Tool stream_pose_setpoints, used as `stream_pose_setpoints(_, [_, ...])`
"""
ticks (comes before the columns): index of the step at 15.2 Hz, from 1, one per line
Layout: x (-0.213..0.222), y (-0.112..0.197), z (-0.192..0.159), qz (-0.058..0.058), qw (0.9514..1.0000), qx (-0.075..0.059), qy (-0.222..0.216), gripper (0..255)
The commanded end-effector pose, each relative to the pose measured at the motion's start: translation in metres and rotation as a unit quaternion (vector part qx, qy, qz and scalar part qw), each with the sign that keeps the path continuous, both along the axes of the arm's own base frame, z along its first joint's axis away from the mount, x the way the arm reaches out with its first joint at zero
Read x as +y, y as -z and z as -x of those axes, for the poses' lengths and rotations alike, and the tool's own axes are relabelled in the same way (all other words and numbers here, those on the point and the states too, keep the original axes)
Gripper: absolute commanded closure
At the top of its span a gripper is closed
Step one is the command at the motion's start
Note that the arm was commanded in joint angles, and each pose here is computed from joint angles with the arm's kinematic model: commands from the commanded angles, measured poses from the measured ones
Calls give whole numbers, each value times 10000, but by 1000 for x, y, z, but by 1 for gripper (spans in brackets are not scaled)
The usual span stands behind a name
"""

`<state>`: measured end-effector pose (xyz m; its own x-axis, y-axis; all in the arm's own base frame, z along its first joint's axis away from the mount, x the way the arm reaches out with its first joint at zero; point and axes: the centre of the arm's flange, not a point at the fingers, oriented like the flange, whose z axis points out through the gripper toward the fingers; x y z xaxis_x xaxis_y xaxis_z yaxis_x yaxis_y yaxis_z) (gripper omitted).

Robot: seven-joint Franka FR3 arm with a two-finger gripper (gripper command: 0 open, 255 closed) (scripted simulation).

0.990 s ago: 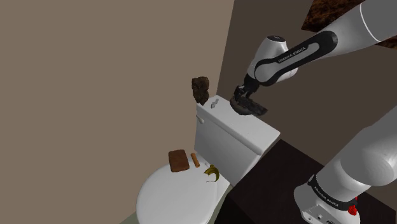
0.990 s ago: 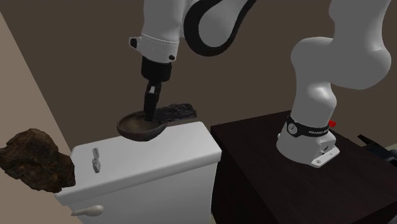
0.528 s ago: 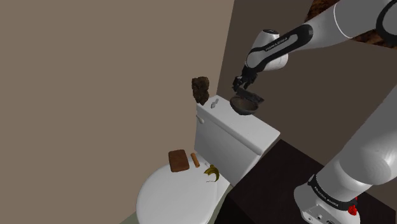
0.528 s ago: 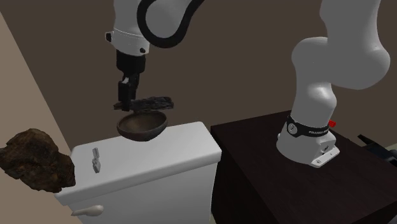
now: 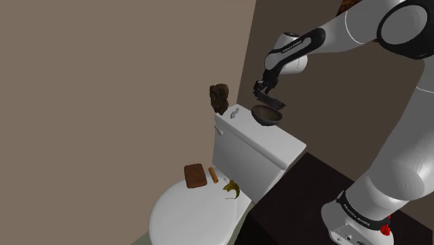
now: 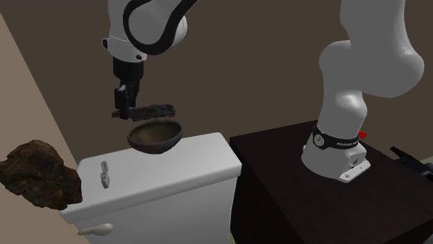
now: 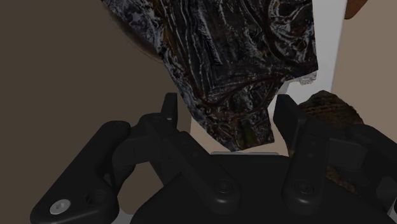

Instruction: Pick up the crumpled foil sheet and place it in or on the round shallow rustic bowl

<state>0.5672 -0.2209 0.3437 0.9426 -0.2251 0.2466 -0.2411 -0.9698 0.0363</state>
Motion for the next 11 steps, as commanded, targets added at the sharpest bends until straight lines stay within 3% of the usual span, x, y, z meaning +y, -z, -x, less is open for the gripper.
stream_pose_setpoints(1, [0, 11, 0, 0, 10000, -1, -1, 255])
stream_pose_setpoints(11, [0, 68, 0, 0, 10000, -1, -1, 255])
